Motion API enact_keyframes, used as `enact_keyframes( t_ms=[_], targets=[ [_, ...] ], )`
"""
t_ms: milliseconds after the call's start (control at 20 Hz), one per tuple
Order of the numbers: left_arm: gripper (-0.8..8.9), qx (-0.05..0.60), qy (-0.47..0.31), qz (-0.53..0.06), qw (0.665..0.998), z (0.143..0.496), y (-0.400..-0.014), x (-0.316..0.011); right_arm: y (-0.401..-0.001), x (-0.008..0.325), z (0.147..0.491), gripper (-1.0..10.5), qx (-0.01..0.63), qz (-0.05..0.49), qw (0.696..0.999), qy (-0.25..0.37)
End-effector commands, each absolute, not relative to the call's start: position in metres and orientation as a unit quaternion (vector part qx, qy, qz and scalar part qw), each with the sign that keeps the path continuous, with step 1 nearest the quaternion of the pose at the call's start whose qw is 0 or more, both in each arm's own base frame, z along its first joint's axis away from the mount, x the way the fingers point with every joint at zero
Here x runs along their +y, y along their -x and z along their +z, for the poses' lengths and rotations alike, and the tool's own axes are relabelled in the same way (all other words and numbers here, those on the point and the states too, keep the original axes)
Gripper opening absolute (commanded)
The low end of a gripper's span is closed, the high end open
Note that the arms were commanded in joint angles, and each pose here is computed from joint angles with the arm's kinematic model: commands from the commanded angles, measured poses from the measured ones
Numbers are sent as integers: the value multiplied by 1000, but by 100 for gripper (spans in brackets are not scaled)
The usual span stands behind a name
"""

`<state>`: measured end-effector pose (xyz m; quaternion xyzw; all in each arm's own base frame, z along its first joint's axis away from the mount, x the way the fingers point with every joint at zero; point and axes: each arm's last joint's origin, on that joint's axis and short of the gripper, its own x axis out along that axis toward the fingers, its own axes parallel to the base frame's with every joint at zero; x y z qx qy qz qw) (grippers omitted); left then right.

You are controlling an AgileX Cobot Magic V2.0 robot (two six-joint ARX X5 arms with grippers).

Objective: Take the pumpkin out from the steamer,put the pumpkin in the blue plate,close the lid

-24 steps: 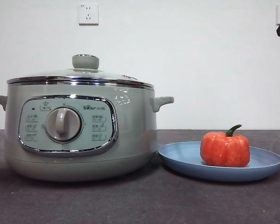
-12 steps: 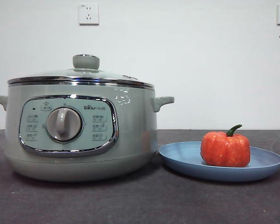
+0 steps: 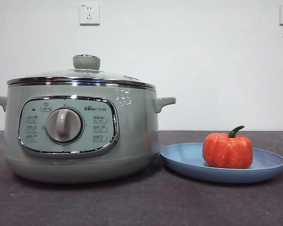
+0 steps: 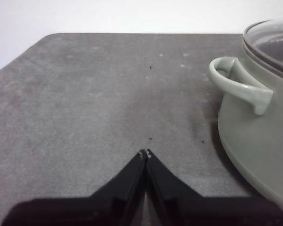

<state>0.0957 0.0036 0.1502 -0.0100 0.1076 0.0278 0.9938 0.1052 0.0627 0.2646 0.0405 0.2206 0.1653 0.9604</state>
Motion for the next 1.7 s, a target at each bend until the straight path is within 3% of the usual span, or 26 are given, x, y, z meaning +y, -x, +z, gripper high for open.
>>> enact_keyframes(
  t_ms=[50,850,1050,1300,1700],
  targets=[
    [-4,114,14,29,993,147,-96,4,-105,63,263,-17,222,163,960,-45],
    [-3,116,14,30,993,146,-96,4,-103,62,263,-17,222,165,960,-44],
    [-4,116,13,30,993,146,-96,4,-82,32,266,-17,167,117,979,-22],
    [-4,116,14,30,993,146,-96,4,-74,7,236,-17,91,24,996,-11],
    [-4,116,14,29,993,146,-96,4,-87,8,176,-17,83,45,996,-2]
  ],
)
